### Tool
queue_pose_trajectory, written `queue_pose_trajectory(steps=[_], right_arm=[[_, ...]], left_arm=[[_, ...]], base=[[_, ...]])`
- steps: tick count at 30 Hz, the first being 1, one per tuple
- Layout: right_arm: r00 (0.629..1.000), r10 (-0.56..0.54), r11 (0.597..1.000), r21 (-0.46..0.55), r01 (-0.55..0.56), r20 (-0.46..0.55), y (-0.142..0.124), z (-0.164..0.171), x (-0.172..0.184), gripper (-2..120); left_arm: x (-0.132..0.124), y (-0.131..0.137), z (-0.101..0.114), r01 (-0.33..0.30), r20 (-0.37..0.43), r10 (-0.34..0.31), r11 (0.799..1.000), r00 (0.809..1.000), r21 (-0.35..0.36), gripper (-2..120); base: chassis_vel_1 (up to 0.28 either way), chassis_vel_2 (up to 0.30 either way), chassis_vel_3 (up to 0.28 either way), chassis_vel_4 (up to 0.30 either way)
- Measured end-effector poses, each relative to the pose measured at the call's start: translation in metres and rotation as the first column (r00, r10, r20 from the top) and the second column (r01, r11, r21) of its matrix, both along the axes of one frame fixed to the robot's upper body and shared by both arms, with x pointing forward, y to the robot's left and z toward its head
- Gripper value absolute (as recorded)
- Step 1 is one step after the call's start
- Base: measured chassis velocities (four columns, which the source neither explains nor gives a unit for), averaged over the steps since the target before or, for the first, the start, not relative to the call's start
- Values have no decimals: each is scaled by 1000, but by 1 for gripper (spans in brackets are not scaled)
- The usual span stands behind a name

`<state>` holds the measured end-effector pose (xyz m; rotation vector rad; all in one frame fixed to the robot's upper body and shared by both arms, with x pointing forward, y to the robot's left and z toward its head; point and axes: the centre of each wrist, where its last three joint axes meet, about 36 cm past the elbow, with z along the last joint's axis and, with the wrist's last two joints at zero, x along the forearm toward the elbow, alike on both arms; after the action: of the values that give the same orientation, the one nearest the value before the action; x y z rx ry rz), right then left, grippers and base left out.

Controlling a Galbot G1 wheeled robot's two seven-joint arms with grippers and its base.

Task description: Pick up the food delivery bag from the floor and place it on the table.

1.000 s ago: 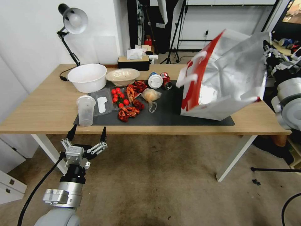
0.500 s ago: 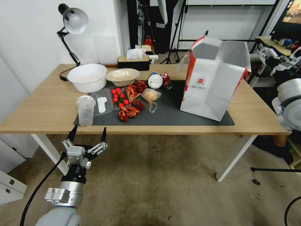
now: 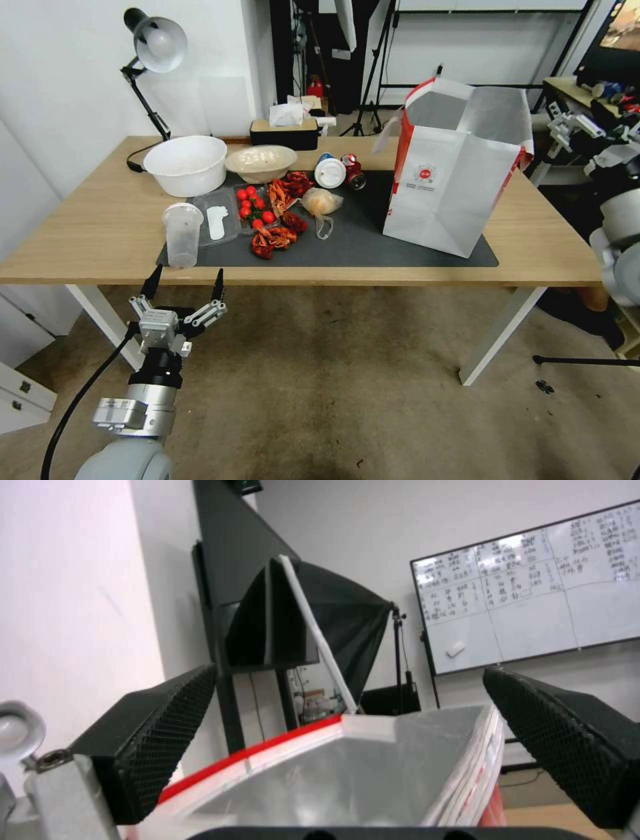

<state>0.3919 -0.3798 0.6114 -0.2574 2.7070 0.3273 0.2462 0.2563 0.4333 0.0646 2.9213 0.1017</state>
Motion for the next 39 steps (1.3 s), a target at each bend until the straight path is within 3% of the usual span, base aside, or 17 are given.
queue_pose_trajectory(steps=[9, 17, 25, 39], right_arm=[[999, -43, 996, -82, 41, -24, 44, -16, -67, 100], [985, -150, 982, -129, 139, -83, 71, -44, -98, 100], [978, -176, 975, -156, 157, -112, 72, -86, -111, 100], [943, -226, 965, -190, 182, -243, 63, -197, -135, 100]], left_arm=[[-1, 2, -1, -7, -4, 7, 1000, 1000, -2, 100], [0, 6, -8, -8, -12, 8, 1000, 1000, -3, 100], [0, 9, -17, -12, -25, 12, 1000, 1000, 1, 100], [2, 19, -48, -7, -87, 9, 1000, 996, 24, 100]], base=[[0, 0, 0, 0], [0, 0, 0, 0], [0, 0, 0, 0], [0, 0, 0, 0]])
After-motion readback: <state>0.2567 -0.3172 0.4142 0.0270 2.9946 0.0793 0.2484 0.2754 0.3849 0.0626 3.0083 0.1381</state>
